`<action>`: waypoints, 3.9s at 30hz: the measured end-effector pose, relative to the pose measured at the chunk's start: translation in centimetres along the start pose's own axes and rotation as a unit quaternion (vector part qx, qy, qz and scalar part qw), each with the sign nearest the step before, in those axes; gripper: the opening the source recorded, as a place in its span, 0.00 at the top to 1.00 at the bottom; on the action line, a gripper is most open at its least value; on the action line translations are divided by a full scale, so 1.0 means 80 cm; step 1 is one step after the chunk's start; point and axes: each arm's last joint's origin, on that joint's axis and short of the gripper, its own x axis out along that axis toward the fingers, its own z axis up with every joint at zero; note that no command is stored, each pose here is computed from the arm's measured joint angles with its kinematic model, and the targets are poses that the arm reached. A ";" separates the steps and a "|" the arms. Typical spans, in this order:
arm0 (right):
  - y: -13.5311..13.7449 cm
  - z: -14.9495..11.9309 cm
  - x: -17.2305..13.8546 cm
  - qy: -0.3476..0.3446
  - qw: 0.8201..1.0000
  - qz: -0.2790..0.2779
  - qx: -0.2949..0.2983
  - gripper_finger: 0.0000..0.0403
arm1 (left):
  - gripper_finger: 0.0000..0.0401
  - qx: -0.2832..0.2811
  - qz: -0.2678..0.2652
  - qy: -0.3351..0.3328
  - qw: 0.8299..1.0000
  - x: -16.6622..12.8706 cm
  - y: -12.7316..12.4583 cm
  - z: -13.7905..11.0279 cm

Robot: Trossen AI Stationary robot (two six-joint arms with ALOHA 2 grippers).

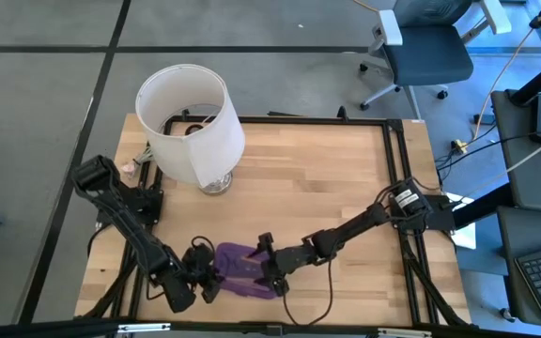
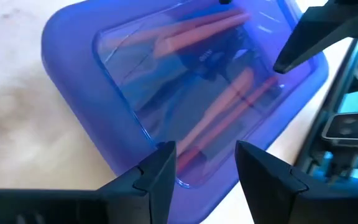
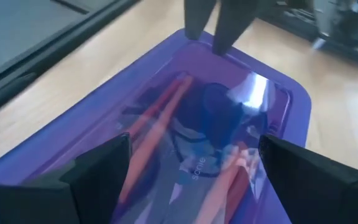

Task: Pick & place school supplies into a supply box
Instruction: Close the purple supply box, then return to Home Position

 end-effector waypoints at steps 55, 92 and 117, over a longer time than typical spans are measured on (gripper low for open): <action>0.017 0.039 -0.218 -0.066 0.979 -0.057 0.184 0.11 | 0.60 0.399 -0.459 -0.072 0.791 -0.072 -0.082 0.125; 0.012 0.030 -0.228 -0.052 0.988 -0.091 0.111 0.88 | 0.78 0.399 -0.170 -0.218 0.874 -0.079 -0.049 0.150; -0.040 -0.080 -0.331 -0.149 0.962 -0.086 0.213 0.97 | 0.95 0.342 -0.194 -0.279 0.876 -0.117 0.113 0.107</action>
